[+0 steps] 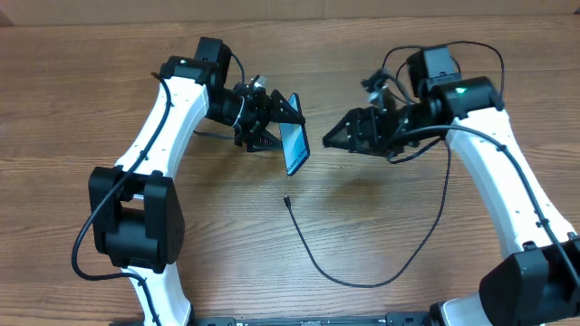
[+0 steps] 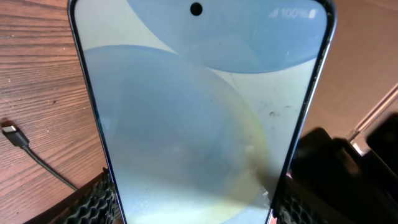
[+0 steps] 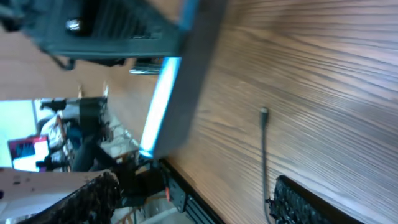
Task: Plug charger to phone and switch on socket
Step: 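Move the right gripper toward the phone held by the left gripper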
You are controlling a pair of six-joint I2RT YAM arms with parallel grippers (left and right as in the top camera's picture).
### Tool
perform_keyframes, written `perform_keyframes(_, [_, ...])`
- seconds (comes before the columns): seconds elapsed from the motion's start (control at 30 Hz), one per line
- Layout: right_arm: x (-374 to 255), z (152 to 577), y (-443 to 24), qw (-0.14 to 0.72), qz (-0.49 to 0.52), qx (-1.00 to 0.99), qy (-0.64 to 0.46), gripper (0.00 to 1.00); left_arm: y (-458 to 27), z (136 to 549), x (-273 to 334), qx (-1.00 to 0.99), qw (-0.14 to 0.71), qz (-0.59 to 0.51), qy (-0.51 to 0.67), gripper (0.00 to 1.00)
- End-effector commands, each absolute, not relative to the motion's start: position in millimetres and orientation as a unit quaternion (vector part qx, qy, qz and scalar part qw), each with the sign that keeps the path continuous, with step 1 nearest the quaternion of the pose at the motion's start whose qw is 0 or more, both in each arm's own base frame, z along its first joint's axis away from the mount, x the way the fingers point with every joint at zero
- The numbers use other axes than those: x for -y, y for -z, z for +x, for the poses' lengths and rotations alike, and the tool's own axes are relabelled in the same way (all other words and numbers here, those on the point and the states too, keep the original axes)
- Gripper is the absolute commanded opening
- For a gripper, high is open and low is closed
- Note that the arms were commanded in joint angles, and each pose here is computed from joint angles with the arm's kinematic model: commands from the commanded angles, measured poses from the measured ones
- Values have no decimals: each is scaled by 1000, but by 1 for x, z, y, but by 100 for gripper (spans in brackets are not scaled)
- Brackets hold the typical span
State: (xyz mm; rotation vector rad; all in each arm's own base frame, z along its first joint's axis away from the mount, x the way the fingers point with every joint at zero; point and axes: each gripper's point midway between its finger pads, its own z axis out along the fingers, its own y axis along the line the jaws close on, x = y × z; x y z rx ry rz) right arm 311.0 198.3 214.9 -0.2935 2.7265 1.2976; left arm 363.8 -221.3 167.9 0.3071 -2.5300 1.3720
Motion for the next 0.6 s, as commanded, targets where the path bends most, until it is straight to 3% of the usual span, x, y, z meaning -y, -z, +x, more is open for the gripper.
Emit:
perform_keyframes(0.0, [-218, 305, -226, 61, -134, -880, -451, 78, -179, 362, 233, 867, 113, 74, -480, 34])
perform_keyframes(0.27, [-221, 316, -199, 70, -79, -933, -344, 74, -177, 359, 237, 870, 113, 68, -476, 34])
perform_keyframes(0.4, [-225, 321, -189, 93, -69, -950, -289, 65, -177, 360, 237, 870, 113, 69, -474, 33])
perform_keyframes(0.57, [-241, 323, -190, 112, -74, -950, -281, 61, -177, 360, 237, 871, 113, 69, -474, 33])
